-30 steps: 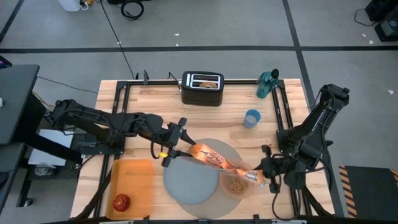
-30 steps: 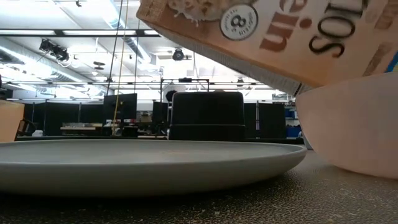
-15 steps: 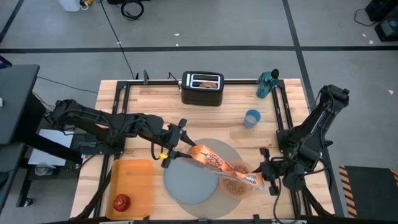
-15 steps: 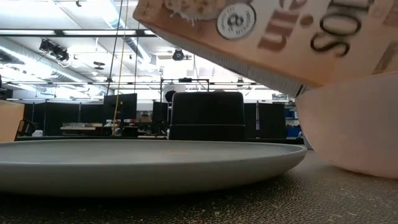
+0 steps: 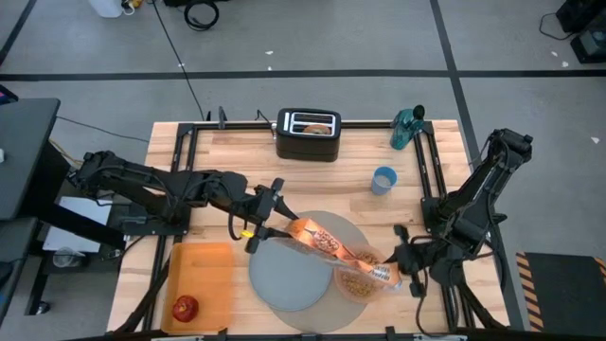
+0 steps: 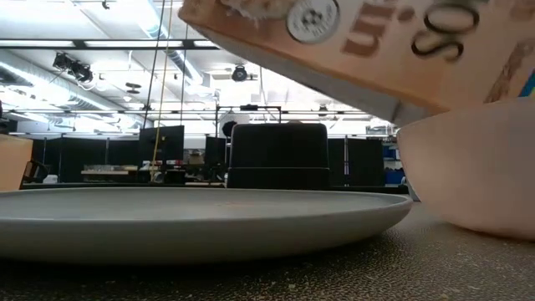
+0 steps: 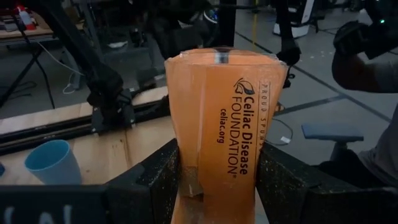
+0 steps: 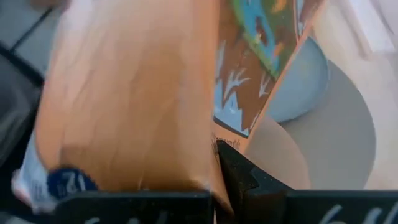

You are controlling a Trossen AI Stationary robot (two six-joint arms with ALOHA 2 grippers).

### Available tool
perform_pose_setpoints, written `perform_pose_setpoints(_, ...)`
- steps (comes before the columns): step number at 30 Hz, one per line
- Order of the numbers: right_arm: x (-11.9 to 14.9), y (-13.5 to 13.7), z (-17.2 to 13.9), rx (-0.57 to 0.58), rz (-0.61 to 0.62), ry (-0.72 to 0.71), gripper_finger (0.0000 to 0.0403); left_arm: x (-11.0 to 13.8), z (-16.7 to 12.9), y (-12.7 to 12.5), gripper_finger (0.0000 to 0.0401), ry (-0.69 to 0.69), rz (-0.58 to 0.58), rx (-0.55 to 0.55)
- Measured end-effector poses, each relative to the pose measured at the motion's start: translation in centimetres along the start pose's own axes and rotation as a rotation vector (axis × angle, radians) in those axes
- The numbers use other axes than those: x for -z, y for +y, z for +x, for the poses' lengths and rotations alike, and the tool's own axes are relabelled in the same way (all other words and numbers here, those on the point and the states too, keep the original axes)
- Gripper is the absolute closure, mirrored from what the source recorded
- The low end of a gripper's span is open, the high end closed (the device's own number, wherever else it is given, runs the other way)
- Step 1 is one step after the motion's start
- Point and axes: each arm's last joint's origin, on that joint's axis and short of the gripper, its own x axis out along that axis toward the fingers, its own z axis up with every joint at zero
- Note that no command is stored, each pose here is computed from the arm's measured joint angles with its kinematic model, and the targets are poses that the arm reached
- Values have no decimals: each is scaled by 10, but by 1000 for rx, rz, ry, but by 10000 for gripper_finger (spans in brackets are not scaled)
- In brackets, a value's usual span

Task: Arrange a breakfast setting
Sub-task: Put cereal into the pink bowl

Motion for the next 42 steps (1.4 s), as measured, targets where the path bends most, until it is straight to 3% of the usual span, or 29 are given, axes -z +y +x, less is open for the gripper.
perform_pose_setpoints(3,2,-7,-5,51,2,16,392,2,2,0,209,16,-1,-6)
perform_pose_setpoints(5,-1,-5,-3,26,29,-2,392,1,0,0,209,5,0,-1)
perform_pose_setpoints(8,1,-3,-2,24,-32,6,392,1,1,0,209,9,-1,-4)
perform_pose_setpoints(10,0,-8,-3,47,12,7,392,3,2,0,209,19,-2,-3)
perform_pose_setpoints(13,-4,1,2,-20,-39,-23,392,-1,0,0,209,-6,0,-1)
perform_pose_setpoints(16,-1,-9,-2,54,-17,6,392,3,2,0,209,17,-2,-4)
perform_pose_setpoints(19,-6,-3,2,-8,-26,-22,392,0,0,1,209,-2,-1,-4)
perform_pose_setpoints(23,-4,-14,-4,64,-6,5,392,3,2,0,209,18,-2,-4)
perform_pose_setpoints(26,-11,-4,-1,-9,-44,-50,392,-1,0,0,209,-6,5,-4)
perform_pose_setpoints(30,-10,-13,-7,58,-48,-41,392,-10,-2,1,209,-6,47,-7)
perform_pose_setpoints(33,-17,-8,-9,25,-38,-93,392,-27,-9,1,209,-56,65,-12)
perform_pose_setpoints(42,-11,-9,-10,55,-34,-63,392,-29,-8,2,209,-32,56,3)
